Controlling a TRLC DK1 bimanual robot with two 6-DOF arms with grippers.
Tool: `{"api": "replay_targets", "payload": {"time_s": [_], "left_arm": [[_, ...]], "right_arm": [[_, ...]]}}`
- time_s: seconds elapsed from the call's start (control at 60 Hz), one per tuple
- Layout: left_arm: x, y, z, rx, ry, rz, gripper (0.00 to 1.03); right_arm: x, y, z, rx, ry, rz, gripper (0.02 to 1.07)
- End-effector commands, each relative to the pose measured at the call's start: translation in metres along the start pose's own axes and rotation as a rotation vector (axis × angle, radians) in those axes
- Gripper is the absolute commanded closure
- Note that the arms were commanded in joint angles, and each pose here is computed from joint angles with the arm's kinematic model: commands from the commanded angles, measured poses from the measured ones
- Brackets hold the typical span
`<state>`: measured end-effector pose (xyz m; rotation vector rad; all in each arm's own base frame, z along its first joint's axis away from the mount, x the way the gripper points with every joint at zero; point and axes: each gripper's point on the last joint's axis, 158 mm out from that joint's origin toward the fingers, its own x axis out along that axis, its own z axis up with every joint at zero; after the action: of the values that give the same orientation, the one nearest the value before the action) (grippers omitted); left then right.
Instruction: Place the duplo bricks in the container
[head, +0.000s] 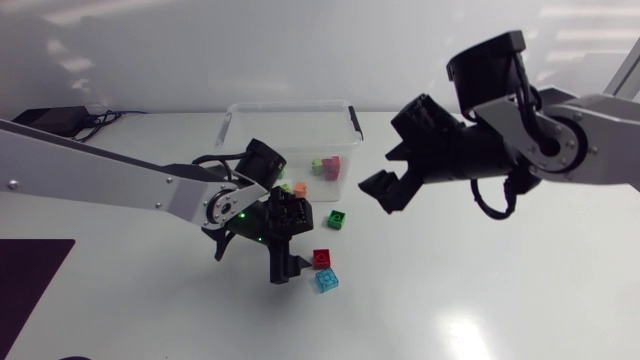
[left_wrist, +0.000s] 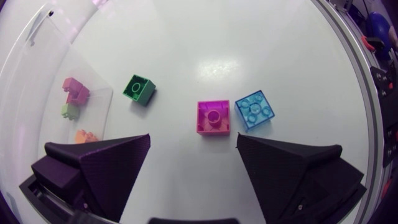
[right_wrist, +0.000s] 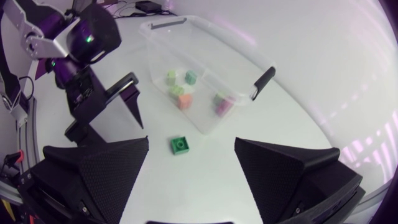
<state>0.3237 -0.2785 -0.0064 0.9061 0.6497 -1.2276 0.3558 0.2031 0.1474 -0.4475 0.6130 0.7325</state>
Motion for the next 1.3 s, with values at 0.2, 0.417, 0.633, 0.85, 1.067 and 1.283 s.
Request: {"api": "replay_targets", "payload": {"time_s": [0.2,0.417,0.633,0.85,1.067,1.283], "left_arm": [[0.019,-0.002,-0.002,0.034,0.064,-0.064,0.16],[0.024,-0.01,0.001,0.03,0.095,-0.112,0.22],[0.029,-0.018,0.003,0.032,0.109,-0.143,0.34],[0.034,-0.024,0.005,0.024,0.119,-0.163,0.69],[0.034,-0.032,-0.004,0.002,0.141,-0.194,0.74],[-0.008,-0.008,-0.012,-0.063,0.103,-0.146,0.75]], "right_arm": [[-0.002,0.017,-0.047,0.012,0.034,0.036,0.07],[-0.002,0.029,-0.066,0.015,0.054,0.054,0.07],[-0.008,0.035,-0.073,0.014,0.054,0.057,0.07],[0.0,0.065,-0.084,-0.012,0.108,0.121,0.07],[0.021,0.085,-0.09,0.006,0.181,0.165,0.07],[0.044,0.113,-0.092,0.031,0.278,0.219,0.11]]}}
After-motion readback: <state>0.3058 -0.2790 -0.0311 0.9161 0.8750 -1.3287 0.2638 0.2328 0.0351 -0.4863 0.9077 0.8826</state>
